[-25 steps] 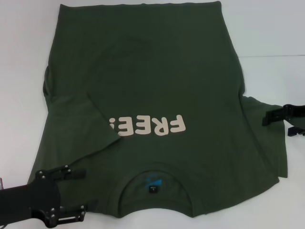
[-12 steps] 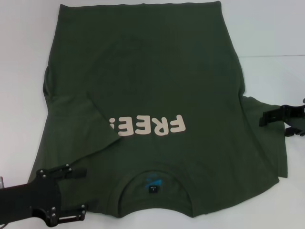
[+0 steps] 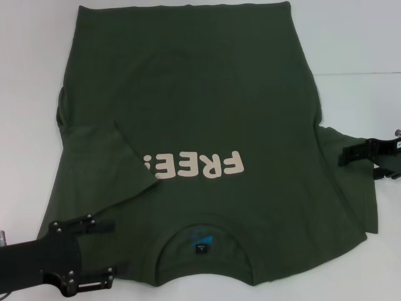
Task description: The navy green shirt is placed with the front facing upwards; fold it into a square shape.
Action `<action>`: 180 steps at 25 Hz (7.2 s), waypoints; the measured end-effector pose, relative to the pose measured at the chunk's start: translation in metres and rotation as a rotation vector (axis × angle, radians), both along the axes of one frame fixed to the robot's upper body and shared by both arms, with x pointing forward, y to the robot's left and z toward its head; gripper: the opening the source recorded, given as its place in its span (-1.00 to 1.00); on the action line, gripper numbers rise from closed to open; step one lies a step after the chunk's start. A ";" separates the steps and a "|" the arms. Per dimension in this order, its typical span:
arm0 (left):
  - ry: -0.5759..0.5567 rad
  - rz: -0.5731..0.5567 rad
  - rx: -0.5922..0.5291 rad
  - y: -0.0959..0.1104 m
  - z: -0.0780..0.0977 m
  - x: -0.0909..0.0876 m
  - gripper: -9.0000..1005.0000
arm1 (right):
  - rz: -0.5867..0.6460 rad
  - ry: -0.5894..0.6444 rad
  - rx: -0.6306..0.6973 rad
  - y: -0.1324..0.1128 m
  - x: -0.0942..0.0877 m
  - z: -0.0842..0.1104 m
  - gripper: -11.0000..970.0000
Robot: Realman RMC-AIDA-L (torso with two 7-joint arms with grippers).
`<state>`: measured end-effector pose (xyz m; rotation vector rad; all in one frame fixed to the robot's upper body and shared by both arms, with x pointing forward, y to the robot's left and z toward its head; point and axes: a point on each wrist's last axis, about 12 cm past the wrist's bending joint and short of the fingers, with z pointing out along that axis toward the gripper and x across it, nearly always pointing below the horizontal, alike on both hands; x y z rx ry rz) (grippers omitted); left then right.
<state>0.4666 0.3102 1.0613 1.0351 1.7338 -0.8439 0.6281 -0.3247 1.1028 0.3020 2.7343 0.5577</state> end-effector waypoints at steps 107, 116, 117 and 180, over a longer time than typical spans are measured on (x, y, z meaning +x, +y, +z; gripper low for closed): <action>-0.001 0.028 -0.003 0.003 0.001 0.003 0.59 | 0.305 -0.125 -0.086 0.054 0.041 0.091 -0.95; -0.003 0.026 -0.004 0.002 0.001 0.004 0.58 | 0.268 -0.154 -0.064 0.069 0.052 0.084 -0.95; -0.003 0.026 -0.004 0.002 0.001 0.004 0.58 | 0.259 -0.160 -0.062 0.070 0.053 0.084 -0.95; 0.482 0.192 -0.189 0.043 0.046 0.004 0.58 | 0.274 0.058 0.191 0.007 -0.016 0.061 0.83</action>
